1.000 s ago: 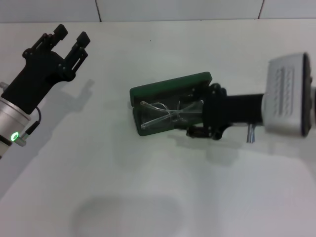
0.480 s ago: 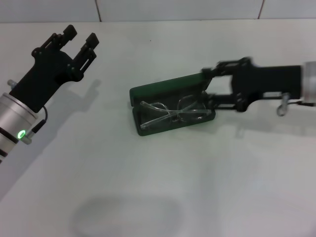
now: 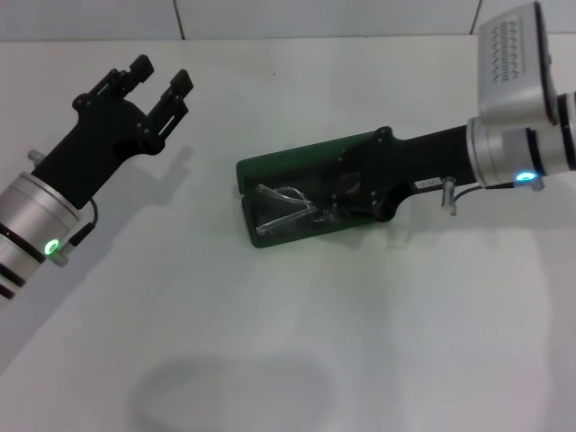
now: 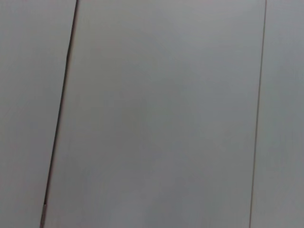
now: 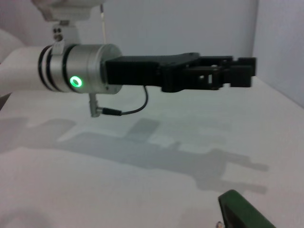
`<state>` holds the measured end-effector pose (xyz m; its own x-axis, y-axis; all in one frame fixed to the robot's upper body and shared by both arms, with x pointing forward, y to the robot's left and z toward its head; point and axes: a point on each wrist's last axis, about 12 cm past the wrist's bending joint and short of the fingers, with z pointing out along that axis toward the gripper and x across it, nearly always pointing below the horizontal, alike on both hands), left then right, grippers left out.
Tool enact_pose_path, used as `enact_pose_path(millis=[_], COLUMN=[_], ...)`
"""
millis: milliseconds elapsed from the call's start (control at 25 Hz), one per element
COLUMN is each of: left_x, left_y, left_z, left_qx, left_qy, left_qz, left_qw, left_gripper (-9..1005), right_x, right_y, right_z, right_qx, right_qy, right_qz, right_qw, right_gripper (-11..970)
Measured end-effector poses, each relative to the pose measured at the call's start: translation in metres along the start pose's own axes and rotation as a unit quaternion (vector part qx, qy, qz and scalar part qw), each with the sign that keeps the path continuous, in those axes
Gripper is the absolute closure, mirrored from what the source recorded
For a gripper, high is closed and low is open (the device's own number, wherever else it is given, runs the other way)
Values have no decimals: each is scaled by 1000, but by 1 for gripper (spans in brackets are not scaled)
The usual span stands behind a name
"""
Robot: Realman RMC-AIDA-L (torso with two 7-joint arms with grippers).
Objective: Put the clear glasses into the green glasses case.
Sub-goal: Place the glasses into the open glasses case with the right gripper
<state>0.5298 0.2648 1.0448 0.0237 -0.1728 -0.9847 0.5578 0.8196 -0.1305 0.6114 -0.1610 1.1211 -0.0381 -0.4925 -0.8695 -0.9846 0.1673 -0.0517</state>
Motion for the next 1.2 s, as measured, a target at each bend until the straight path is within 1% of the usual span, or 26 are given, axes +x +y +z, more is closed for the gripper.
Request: enact_pose_path(millis=[80,520,840,1200], left_x=[1,2,2,2], left_y=[0,-1,-1,-1], left_z=[-1,-4,-2,-2], left_qx=[-1,-3,-3,-3], left_qy=[1,1,2,3], left_qz=[-1,-8,-6,-7], left_qw=[1000,1000,1000,1000], left_gripper=[417,417,418,418], right_x=[-2,1,3,7], right_y=[1,-1,-1,-3], right_z=[1,1,10,21], right_qx=[-3,11,19,41], right_qy=[2,4,31,63], right_qz=[-7,-6,-17,-27], right_qw=[1000,1000,999,997], right_gripper=[580,776,772,768])
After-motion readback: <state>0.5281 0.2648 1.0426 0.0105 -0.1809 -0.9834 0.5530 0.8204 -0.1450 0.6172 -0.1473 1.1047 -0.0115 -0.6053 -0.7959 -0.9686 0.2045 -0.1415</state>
